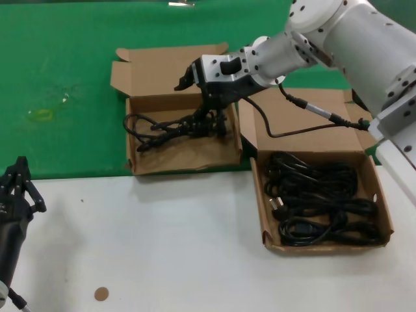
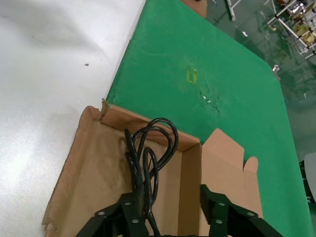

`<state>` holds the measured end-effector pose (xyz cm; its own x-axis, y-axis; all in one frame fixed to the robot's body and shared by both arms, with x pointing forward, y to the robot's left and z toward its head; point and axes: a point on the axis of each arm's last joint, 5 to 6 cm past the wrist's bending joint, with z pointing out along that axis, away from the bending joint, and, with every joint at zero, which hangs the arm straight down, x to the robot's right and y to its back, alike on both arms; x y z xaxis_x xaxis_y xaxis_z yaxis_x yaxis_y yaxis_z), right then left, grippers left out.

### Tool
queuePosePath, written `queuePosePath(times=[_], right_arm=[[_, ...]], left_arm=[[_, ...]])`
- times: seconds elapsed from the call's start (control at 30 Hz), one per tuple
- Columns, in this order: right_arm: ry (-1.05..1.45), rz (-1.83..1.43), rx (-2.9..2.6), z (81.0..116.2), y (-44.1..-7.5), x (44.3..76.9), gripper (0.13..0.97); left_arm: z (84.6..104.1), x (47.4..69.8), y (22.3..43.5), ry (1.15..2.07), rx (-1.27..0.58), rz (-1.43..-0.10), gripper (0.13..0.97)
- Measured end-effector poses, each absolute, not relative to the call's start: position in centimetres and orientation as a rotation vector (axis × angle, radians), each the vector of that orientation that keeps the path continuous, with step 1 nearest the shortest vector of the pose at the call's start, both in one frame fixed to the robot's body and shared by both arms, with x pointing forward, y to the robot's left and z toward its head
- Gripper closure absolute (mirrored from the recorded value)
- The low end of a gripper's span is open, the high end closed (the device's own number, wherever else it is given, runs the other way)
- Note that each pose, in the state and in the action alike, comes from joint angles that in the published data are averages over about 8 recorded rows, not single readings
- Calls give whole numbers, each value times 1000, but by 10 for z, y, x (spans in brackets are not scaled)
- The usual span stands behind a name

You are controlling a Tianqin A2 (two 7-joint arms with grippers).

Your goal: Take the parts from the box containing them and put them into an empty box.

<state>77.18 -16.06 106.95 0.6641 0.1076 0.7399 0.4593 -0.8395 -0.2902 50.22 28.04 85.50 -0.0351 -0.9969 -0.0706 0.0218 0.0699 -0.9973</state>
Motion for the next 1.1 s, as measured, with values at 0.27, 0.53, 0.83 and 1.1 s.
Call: queuePosePath(times=[0.27,0.53,0.83,1.1], right_arm=[[-430,-1039,-2416,1073,-163,772,633],[-414,-1040,-2401,1067,-162,772,453],[-294,-1050,-2298,1029,-155,767,279],[-130,-1061,-2176,987,-152,754,216]], left_arm=[[855,502,280,1253,-1125,-1193,953],[855,502,280,1253,-1125,-1193,941],[855,502,280,1253,-1125,-1193,883],[855,502,280,1253,-1125,-1193,818]])
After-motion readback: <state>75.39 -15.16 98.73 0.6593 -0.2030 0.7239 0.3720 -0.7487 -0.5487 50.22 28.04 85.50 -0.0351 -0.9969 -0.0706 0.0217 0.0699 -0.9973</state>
